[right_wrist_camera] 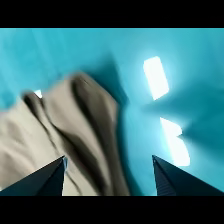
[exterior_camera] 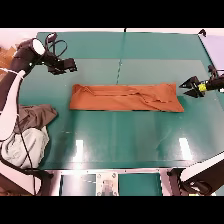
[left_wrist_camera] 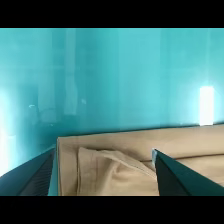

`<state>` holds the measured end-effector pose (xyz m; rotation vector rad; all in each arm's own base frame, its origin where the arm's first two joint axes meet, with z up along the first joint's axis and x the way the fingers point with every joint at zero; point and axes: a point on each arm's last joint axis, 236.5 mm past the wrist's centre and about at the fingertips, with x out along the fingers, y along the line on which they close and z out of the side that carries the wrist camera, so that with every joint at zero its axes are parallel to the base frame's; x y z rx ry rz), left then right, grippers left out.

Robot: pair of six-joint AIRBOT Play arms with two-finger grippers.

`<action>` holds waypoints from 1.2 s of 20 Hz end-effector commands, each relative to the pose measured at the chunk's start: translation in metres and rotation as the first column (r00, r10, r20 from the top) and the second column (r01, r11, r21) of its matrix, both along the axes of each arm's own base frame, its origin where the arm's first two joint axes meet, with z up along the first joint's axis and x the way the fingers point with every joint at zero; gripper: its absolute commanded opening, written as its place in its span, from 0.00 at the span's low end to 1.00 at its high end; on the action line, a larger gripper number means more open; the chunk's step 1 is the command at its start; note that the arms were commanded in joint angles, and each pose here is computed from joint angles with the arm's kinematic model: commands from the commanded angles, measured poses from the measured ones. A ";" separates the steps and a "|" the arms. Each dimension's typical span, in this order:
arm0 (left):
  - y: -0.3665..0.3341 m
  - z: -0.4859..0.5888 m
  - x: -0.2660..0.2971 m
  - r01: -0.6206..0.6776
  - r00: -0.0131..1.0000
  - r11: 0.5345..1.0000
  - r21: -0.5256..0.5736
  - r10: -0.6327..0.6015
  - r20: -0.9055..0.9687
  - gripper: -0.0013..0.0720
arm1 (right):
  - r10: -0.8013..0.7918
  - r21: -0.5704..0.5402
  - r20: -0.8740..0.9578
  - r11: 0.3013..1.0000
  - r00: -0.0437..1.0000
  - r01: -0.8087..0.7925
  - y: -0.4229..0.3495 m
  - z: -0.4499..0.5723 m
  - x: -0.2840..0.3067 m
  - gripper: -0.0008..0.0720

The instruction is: Fold the shirts.

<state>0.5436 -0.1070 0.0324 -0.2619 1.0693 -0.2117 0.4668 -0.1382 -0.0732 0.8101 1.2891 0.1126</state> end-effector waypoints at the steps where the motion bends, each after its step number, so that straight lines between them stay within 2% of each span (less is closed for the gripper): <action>1: -0.001 0.001 -0.006 0.006 1.000 1.000 -0.015 -0.006 -0.029 0.98 | 0.122 0.119 -0.031 0.986 0.992 -0.117 0.024 -0.019 -0.017 0.85; 4: -0.013 0.005 -0.009 0.010 0.999 0.997 -0.074 -0.013 -0.042 0.98 | 0.195 0.262 -0.005 0.947 0.981 -0.187 0.067 -0.029 -0.014 0.85; 7: -0.027 0.010 -0.010 0.011 0.999 0.990 -0.141 -0.018 -0.047 0.98 | 0.255 0.282 -0.020 0.929 0.967 -0.239 0.096 -0.042 -0.012 0.85; 8: -0.030 0.012 -0.011 0.011 0.999 0.987 -0.159 -0.019 -0.049 0.98 | 0.273 0.281 -0.023 0.925 0.962 -0.256 0.103 -0.043 -0.012 0.82; 9: -0.034 0.013 -0.011 0.013 0.998 0.984 -0.177 -0.022 -0.052 0.91 | 0.286 0.279 -0.020 0.922 0.958 -0.269 0.109 -0.043 -0.011 0.53; 10: -0.039 0.015 -0.013 0.019 0.998 0.981 -0.194 -0.030 -0.054 0.46 | 0.291 0.273 -0.013 0.921 0.957 -0.277 0.110 -0.040 -0.008 0.14; 11: -0.046 0.016 -0.014 0.054 0.997 0.981 -0.189 -0.063 -0.041 0.05 | 0.295 0.265 -0.001 0.921 0.955 -0.284 0.110 -0.036 -0.005 0.07; 15: -0.096 0.011 -0.022 0.151 0.988 0.972 -0.180 -0.155 -0.012 0.05 | 0.296 0.181 0.090 0.934 0.951 -0.308 0.100 0.014 0.013 0.04; 21: -0.267 -0.054 -0.057 0.320 0.947 0.916 -0.241 -0.318 0.045 0.05 | 0.390 0.070 0.208 0.909 0.897 -0.411 0.131 0.134 -0.006 0.04; 24: -0.337 -0.082 -0.079 0.343 0.939 0.890 -0.301 -0.335 0.079 0.05 | 0.429 0.006 0.264 0.895 0.864 -0.446 0.157 0.187 -0.020 0.04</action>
